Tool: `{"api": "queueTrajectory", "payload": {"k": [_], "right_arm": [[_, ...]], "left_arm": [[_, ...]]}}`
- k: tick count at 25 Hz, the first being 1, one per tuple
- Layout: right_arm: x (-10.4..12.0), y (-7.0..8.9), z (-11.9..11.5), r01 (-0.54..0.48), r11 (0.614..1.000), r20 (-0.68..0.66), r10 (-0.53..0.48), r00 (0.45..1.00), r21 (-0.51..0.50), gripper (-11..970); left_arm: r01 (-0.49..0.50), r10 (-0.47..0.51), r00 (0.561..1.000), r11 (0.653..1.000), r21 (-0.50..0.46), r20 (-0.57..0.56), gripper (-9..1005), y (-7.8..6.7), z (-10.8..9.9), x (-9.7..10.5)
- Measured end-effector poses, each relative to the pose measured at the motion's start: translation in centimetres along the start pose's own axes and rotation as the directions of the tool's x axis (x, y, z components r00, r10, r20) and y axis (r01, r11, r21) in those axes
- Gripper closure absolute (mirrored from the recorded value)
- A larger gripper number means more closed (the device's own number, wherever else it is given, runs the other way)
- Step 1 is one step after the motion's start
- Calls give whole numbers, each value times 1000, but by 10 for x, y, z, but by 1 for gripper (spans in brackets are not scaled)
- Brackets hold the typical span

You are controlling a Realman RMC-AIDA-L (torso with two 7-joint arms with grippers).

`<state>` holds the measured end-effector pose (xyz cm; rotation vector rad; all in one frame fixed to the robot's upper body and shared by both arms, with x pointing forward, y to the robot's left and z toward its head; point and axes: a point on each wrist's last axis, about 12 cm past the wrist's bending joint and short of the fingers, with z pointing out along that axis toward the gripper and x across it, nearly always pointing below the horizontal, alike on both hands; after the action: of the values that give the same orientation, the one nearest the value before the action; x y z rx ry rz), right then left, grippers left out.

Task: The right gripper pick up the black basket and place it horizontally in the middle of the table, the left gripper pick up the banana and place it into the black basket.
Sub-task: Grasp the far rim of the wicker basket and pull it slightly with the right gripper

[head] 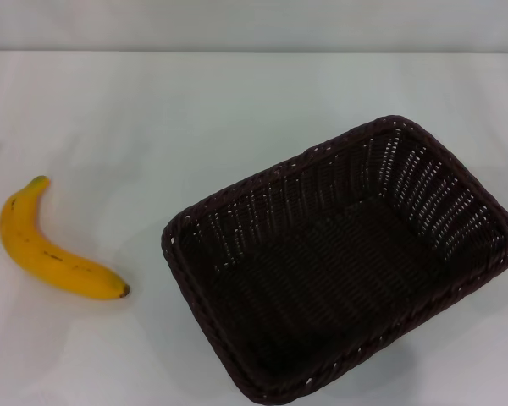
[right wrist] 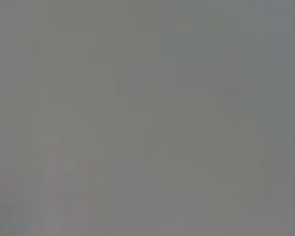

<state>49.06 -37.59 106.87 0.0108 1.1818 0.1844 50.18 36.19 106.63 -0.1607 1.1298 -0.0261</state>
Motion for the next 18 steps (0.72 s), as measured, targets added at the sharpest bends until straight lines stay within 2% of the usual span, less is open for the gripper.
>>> {"api": "queueTrajectory", "payload": {"k": [11, 15, 18], "right_arm": [[-2, 1, -3, 25, 1000, 16, -25, 1000, -6, 123], [-3, -1, 1, -46, 998, -11, 46, 999, -50, 123], [-6, -7, 16, -96, 986, -97, 84, 992, -135, 124]], "left_arm": [[-9, 9, 1000, 1000, -7, -11, 102, 3, -2, 0], [-12, 12, 1000, 1000, -13, -12, 102, 4, -2, 0], [-1, 1, 1000, 1000, -20, -19, 102, 5, -4, 1]]}}
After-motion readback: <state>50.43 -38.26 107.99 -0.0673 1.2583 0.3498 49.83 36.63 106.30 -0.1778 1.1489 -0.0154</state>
